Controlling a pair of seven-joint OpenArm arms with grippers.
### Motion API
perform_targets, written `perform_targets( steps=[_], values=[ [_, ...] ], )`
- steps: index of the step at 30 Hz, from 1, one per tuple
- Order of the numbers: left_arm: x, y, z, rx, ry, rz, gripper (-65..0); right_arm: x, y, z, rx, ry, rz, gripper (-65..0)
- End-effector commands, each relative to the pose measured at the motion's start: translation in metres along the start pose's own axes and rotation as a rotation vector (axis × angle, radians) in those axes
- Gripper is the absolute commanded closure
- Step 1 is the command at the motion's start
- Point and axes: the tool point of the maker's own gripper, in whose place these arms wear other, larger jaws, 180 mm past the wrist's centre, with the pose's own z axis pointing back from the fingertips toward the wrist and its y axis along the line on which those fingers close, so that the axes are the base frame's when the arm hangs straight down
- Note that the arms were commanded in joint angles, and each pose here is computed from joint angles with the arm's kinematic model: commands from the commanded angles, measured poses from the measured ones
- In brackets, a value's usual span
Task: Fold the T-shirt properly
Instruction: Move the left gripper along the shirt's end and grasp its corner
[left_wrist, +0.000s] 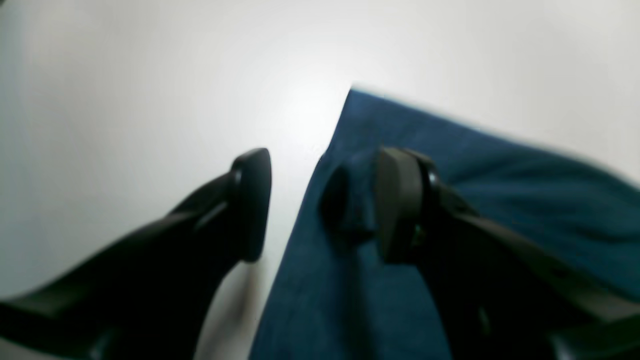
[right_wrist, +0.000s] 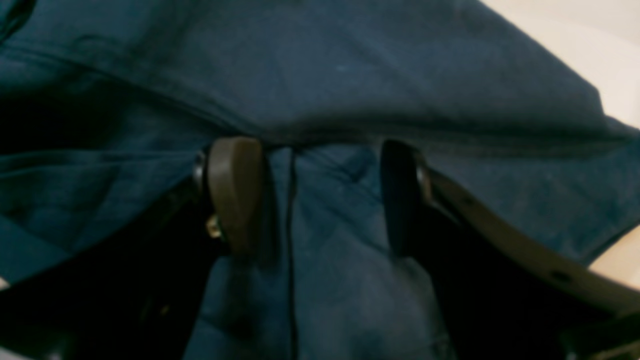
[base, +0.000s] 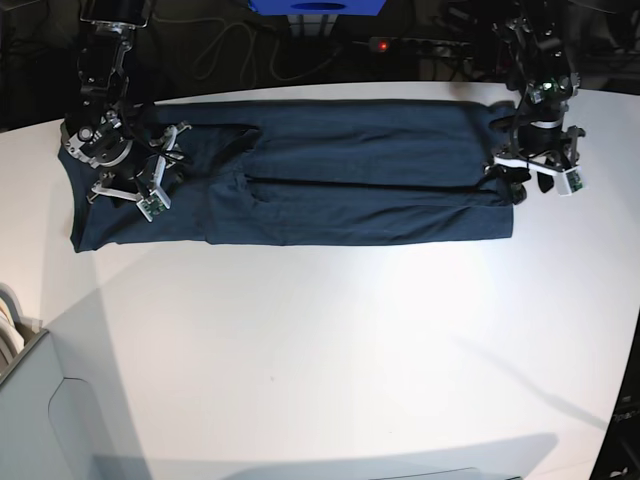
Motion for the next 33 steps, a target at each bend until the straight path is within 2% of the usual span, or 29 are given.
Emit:
perform_targets(
  steps=[1, 7, 12, 18, 21, 26, 33],
  values=[
    [0.013, -0.001, 0.000, -0.004, -0.047, -0.001, -31.7, 0.004, -0.006, 0.003, -0.009, -0.009, 0.023, -35.2],
    [0.037, -0.013, -0.008, -0.027, -0.106, 0.019, -31.8, 0.005, -0.004, 0.002, -0.004, -0.011, 0.024, -35.2],
    [0.058, -0.037, 0.002, -0.085, -0.165, -0.005, -31.8, 0.005, -0.002, 0.002, -0.001, -0.009, 0.023, -35.1],
    [0.064, -0.050, -0.012, -0.109, -0.171, 0.014, -31.6, 0.006, -0.002, 0.002, -0.001, -0.014, 0.021, -35.1],
    [0.052, -0.049, -0.028, -0.103, -0.114, 0.035, -31.5, 0.006, -0.002, 0.002, -0.001, -0.014, 0.021, -35.1],
    [0.028, -0.053, -0.039, -0.112, 0.045, 0.042, -31.4, 0.007, -0.003, 0.002, -0.002, -0.015, 0.022, -35.2],
    [-0.013, -0.048, -0.028, -0.101, 0.209, 0.040, -31.4, 0.007, -0.003, 0.002, -0.002, -0.015, 0.022, -35.2]
  ],
)
